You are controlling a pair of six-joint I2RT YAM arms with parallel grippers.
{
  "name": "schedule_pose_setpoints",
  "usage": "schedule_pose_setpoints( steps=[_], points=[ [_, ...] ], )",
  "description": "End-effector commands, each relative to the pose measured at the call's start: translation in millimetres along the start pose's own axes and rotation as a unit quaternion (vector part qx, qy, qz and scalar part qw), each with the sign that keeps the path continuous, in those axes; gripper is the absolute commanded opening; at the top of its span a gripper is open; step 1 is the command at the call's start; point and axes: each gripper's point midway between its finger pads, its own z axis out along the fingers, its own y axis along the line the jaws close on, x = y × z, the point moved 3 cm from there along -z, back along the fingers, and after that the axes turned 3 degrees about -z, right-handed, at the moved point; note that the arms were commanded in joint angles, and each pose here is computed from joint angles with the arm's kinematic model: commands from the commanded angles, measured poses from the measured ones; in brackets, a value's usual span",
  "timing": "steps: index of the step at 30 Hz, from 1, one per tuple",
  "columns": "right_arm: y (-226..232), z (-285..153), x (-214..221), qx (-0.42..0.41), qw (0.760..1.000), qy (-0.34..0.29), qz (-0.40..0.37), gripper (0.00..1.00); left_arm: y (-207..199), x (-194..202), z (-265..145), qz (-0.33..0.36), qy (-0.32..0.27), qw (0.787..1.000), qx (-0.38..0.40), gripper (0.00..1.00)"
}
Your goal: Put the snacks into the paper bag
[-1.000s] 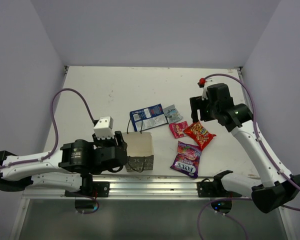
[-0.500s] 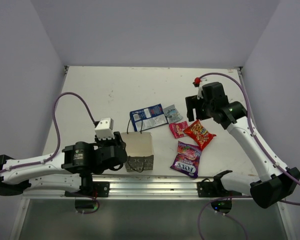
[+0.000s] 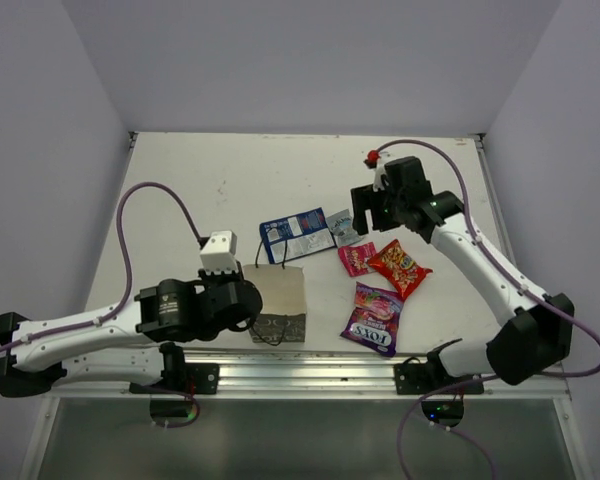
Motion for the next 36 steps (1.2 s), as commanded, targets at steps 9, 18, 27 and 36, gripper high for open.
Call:
schedule_pose_setpoints(
  steps=[9, 18, 27, 36],
  points=[
    [57, 108, -33, -0.093, 0.994, 0.008, -0.049, 0.79, -9, -13, -6, -0.003, -0.001, 1.0, -0.016, 0.0],
    [78, 175, -32, -0.133, 0.989, 0.042, -0.053, 0.77, -4, -16, -10, -0.006, 0.005, 1.0, -0.027, 0.0],
    [83, 215, -17, -0.13, 0.987, 0.077, -0.057, 0.76, 9, -15, -14, -0.021, 0.006, 0.999, -0.046, 0.0],
    [68, 217, -24, -0.082, 0.991, 0.059, -0.082, 0.76, 13, -15, -15, -0.022, 0.005, 0.999, -0.046, 0.0]
  ],
)
